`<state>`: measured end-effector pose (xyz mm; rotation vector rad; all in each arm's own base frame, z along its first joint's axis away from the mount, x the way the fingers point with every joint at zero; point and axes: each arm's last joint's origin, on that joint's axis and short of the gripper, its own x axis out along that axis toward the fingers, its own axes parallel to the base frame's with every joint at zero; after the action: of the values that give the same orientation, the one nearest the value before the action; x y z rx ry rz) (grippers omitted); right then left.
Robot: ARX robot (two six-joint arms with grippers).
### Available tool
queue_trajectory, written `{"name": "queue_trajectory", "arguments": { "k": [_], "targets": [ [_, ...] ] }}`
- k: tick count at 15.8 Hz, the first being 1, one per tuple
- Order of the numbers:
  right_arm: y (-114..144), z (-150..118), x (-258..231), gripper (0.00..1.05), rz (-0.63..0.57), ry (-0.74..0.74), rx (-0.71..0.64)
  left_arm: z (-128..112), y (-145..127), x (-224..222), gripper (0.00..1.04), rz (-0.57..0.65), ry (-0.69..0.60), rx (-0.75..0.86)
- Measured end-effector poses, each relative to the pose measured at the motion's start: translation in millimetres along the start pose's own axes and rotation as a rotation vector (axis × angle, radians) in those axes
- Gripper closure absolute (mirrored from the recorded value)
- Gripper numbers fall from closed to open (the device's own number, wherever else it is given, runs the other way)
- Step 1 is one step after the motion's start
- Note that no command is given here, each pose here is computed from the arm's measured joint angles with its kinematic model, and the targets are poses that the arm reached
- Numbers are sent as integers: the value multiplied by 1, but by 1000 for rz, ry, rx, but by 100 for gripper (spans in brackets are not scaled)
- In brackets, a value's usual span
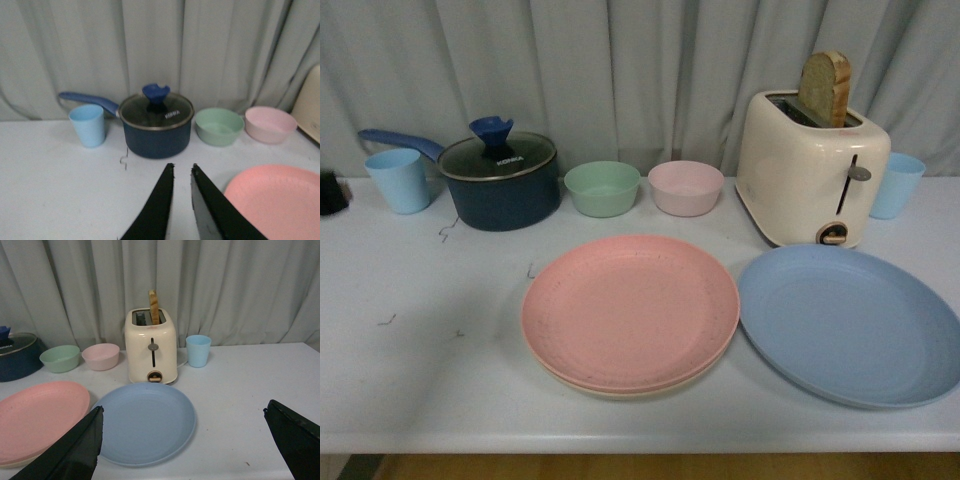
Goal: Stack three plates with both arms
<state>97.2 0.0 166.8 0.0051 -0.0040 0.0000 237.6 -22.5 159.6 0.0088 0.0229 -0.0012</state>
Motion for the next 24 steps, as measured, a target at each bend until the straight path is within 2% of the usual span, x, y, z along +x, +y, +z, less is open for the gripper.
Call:
{"name": "queue_trajectory", "arguments": {
  "k": [1,2,7,14,24],
  "targets": [
    [0,0,0,6,0,0,0,-4,2,-9,102,-6,20,2],
    [0,0,0,6,0,0,0,0,6,-19,103,2,-1,-4],
    [0,0,0,6,0,0,0,1,24,-58,103,17,-4,-7],
    [0,0,0,6,0,0,0,1,23,-95,103,2,-10,-7],
    [0,0,0,6,0,0,0,8,23,-120,103,2,-35,-7]
  ]
}}
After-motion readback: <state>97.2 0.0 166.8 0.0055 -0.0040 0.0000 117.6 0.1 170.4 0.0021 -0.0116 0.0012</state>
